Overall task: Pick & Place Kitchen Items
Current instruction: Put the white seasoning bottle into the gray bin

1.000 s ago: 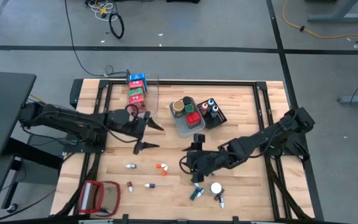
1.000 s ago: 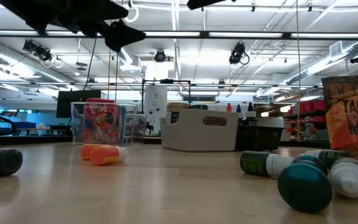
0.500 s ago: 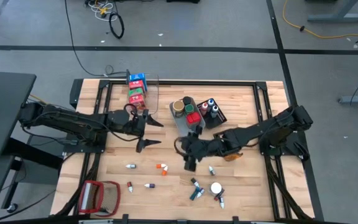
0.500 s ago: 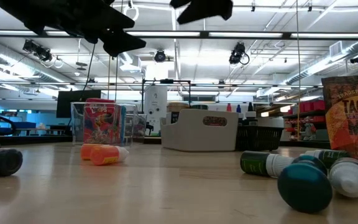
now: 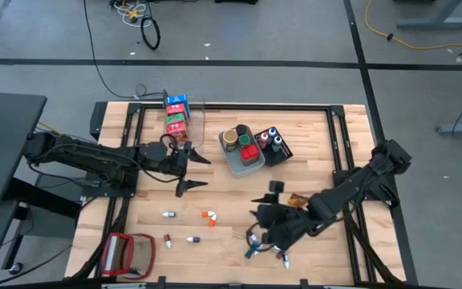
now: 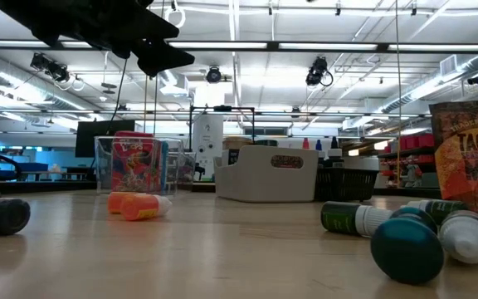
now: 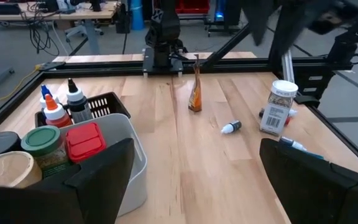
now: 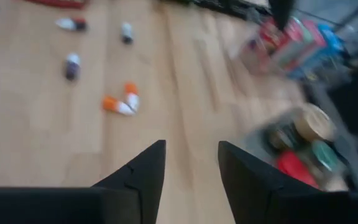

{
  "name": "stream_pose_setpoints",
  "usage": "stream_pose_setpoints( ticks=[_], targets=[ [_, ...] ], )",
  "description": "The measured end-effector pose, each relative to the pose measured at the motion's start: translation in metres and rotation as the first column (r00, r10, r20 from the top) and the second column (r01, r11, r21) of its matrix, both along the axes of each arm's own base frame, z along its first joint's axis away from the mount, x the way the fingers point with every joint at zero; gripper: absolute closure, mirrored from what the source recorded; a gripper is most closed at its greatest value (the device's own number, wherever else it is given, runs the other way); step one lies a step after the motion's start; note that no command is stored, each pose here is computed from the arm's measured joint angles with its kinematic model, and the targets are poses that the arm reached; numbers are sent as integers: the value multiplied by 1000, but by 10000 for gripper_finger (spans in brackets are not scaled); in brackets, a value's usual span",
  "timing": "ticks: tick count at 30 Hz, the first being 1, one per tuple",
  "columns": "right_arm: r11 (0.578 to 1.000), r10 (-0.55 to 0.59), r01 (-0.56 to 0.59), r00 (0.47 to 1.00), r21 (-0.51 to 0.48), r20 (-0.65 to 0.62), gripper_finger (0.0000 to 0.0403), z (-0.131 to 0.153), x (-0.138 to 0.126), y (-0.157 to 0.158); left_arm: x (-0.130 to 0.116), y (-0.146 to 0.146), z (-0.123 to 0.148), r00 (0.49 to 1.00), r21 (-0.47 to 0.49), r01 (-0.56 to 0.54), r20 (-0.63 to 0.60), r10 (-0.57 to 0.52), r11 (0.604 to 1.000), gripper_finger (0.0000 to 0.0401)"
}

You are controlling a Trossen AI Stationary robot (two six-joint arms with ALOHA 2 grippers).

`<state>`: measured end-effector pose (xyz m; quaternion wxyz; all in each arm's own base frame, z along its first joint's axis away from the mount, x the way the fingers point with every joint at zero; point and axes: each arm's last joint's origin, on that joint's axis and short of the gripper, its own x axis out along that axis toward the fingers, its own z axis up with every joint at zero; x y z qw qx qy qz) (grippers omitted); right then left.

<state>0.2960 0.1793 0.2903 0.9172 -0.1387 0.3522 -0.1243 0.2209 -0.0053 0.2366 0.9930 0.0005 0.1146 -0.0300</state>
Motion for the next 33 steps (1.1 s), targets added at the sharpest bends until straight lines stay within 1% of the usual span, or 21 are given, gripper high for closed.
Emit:
stream_pose_setpoints(
  ticks=[2,4,7,9,11,14,16,18,20,23,25,27,29,31,33],
  targets=[
    [999,-40,40,999,-1,-15,245,-1,-11,3,0,0,0,1000,0,0,0,0,1000,46],
    [995,-102,103,995,10,-22,244,-1,-23,5,0,0,0,1000,0,0,1,0,1000,46],
    [976,-218,218,976,19,7,243,-1,-39,5,0,0,1,1000,0,0,5,0,1000,46],
    [965,-263,263,964,18,35,243,-3,-46,7,0,0,1,1000,0,0,7,0,1000,46],
    [962,-272,272,960,22,68,243,-9,-49,9,0,0,1,1000,0,-1,7,1,1000,46],
    [966,-258,257,963,28,75,243,-21,-50,13,0,0,1,1000,0,0,7,0,1000,46],
    [969,-245,241,966,51,77,243,-31,-49,15,0,0,1,1000,0,0,7,0,1000,46],
    [973,-225,220,971,66,85,243,-39,-47,17,0,0,1,1000,0,0,7,0,1000,46],
    [983,-166,157,982,96,87,243,-43,-42,21,0,0,1,1000,0,0,7,0,1000,46],
    [988,15,-21,999,150,42,243,-45,-35,30,0,0,1,1000,0,0,6,0,1000,46],
    [969,146,-154,988,195,54,243,-40,-30,38,0,0,1,1000,0,0,7,0,1000,46],
    [949,257,-263,965,175,55,243,-35,-30,41,0,0,1,1000,0,0,6,0,1000,46],
    [941,304,-310,951,134,64,243,-25,-34,38,0,0,1,1000,0,0,7,0,1000,46],
    [944,303,-311,949,109,86,243,-16,-40,32,0,0,1,1000,0,-1,7,1,1000,46],
    [947,285,-298,951,118,117,243,-18,-49,23,0,0,1,1000,0,-1,7,1,1000,46]
  ],
)
